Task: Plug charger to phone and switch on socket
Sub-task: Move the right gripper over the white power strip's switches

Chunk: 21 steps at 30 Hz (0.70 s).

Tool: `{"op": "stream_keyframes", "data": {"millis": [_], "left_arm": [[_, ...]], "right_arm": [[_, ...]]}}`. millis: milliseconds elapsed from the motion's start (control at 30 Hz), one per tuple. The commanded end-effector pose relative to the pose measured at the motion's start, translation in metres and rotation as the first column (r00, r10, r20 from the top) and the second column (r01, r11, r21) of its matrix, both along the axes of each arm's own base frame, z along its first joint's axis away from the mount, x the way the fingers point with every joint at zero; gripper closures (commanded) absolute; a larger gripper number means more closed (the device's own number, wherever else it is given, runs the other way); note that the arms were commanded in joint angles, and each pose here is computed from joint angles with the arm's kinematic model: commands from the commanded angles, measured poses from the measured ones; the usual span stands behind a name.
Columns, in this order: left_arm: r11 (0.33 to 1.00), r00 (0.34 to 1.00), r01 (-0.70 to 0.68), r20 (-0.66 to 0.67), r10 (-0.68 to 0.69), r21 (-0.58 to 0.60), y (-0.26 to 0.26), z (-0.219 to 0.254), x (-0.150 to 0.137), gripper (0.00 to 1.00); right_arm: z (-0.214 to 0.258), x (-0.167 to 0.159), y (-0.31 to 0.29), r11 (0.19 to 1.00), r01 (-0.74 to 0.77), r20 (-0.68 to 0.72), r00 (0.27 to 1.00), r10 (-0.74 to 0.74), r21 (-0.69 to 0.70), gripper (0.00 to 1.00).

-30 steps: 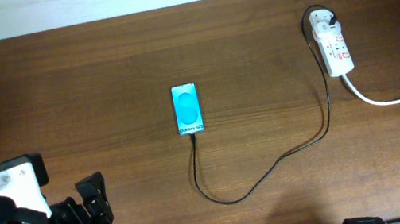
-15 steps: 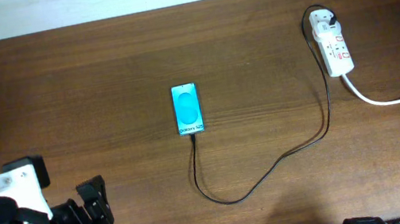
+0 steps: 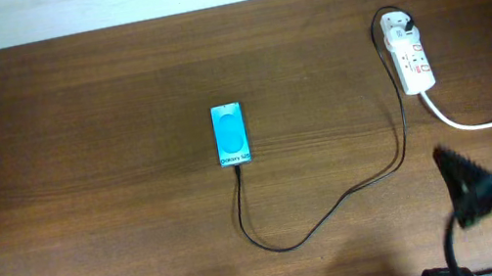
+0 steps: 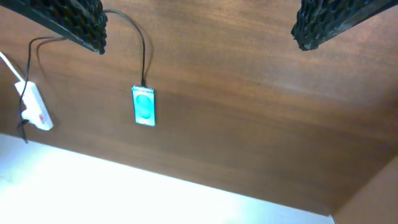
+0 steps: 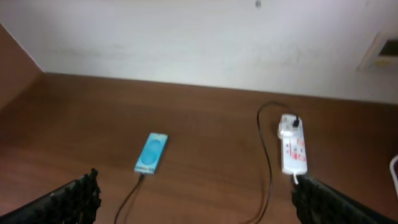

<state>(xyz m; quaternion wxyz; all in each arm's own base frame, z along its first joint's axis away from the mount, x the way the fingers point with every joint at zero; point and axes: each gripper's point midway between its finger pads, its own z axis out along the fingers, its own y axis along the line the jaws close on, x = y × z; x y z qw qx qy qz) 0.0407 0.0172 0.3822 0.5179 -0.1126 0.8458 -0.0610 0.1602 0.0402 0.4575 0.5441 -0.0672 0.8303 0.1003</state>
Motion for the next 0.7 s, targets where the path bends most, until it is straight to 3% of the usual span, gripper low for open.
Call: {"op": "stream_keyframes", "data": {"millis": [0, 100, 200, 233, 267, 300, 400, 567, 667], "left_arm": [[1.0, 0.999, -0.016, 0.041, 0.017, -0.014, 0.004, -0.011, -0.016, 0.01], [1.0, 0.999, -0.018, -0.029, 0.018, -0.003, 0.004, -0.037, -0.011, 0.01], [1.0, 0.995, -0.017, -0.096, 0.018, 0.007, 0.002, -0.055, -0.002, 0.01], [1.0, 0.994, -0.018, -0.111, 0.019, 0.01, 0.002, -0.059, -0.001, 0.01], [1.0, 0.992, -0.017, -0.123, 0.018, 0.012, 0.002, -0.062, 0.001, 0.01], [1.0, 0.992, -0.017, -0.126, 0.019, 0.012, 0.002, -0.063, 0.001, 0.01], [1.0, 0.992, -0.017, -0.126, 0.018, 0.012, 0.002, -0.063, 0.001, 0.01], [1.0, 0.992, -0.017, -0.125, 0.018, 0.012, 0.002, -0.063, 0.001, 0.01], [1.0, 0.992, -0.017, -0.126, 0.019, 0.012, 0.002, -0.063, 0.001, 0.01]], "right_arm": [[-0.026, 0.048, -0.016, 0.999, 0.045, -0.141, 0.989, -0.046, -0.013, 0.02], [-0.069, 0.104, -0.04, 0.986, 0.168, -0.342, 0.926, -0.159, -0.006, 0.01], [-0.107, 0.141, -0.045, 0.982, 0.189, -0.483, 0.861, -0.16, 0.013, 0.51], [-0.121, 0.151, -0.047, 0.982, 0.19, -0.527, 0.835, -0.156, 0.01, 0.75], [-0.132, 0.158, -0.048, 0.982, 0.19, -0.56, 0.814, -0.153, 0.008, 0.89], [-0.139, 0.163, -0.049, 0.981, 0.192, -0.581, 0.8, -0.151, 0.008, 0.96], [-0.146, 0.163, -0.066, 0.931, 0.359, -0.633, 0.737, -0.236, 0.071, 0.96], [-0.161, 0.127, -0.103, 0.818, 0.57, -0.751, 0.573, -0.329, 0.076, 0.96], [-0.161, 0.134, -0.107, 0.775, 0.624, -0.756, 0.554, -0.349, 0.1, 0.96]]}}
